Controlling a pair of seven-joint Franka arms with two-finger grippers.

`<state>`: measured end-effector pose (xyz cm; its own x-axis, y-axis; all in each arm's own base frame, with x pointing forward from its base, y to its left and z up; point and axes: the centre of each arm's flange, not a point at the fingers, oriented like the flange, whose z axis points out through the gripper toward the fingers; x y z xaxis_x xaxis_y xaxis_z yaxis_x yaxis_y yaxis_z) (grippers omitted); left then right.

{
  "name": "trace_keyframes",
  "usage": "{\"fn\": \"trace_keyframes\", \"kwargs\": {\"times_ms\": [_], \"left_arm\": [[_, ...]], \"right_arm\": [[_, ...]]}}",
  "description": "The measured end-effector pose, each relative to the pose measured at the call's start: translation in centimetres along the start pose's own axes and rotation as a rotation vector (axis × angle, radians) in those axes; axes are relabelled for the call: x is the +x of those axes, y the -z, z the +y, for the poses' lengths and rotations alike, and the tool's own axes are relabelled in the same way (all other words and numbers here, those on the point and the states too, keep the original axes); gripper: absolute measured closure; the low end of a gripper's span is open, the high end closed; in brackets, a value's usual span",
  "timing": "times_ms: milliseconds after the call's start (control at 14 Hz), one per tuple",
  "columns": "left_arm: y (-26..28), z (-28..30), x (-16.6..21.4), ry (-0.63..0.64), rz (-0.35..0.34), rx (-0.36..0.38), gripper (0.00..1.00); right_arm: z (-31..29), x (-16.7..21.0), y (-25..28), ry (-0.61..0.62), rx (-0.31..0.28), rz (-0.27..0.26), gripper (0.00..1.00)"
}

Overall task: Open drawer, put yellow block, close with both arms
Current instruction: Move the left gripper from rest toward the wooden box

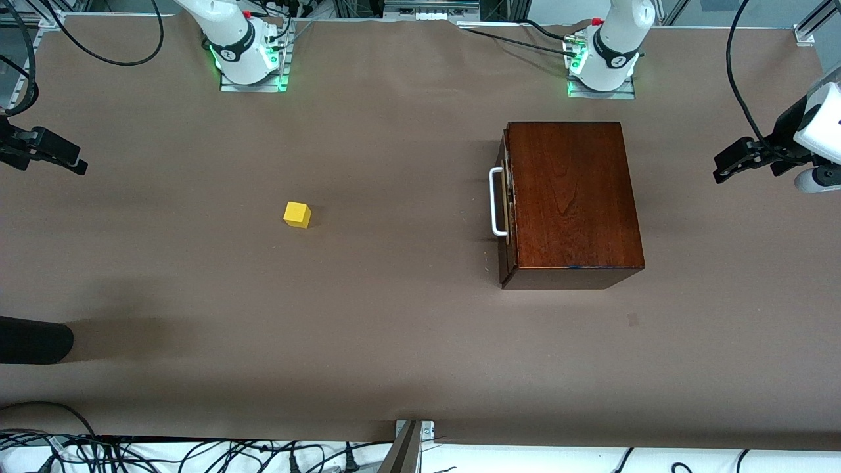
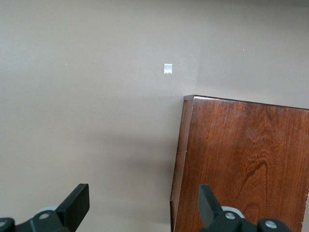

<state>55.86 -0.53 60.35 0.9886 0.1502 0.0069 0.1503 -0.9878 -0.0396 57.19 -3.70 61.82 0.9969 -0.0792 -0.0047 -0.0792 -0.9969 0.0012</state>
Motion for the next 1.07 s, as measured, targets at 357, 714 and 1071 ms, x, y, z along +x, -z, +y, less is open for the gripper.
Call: {"fn": "trace_keyframes", "kwargs": {"times_ms": [357,714,1071], "left_arm": [[0.3,0.0,0.0,0.0,0.007,-0.001,0.0],[-0.5,0.5,0.4,-0.008,-0.008,0.001,0.0],[-1.3,1.0,0.9,-0.017,-0.018,0.001,0.0]], "right_arm": [[0.0,0.0,0.0,0.0,0.0,0.0,0.0],[0.0,0.0,0.0,0.0,0.0,0.0,0.0],[0.0,0.0,0.0,0.0,0.0,0.0,0.0]]}}
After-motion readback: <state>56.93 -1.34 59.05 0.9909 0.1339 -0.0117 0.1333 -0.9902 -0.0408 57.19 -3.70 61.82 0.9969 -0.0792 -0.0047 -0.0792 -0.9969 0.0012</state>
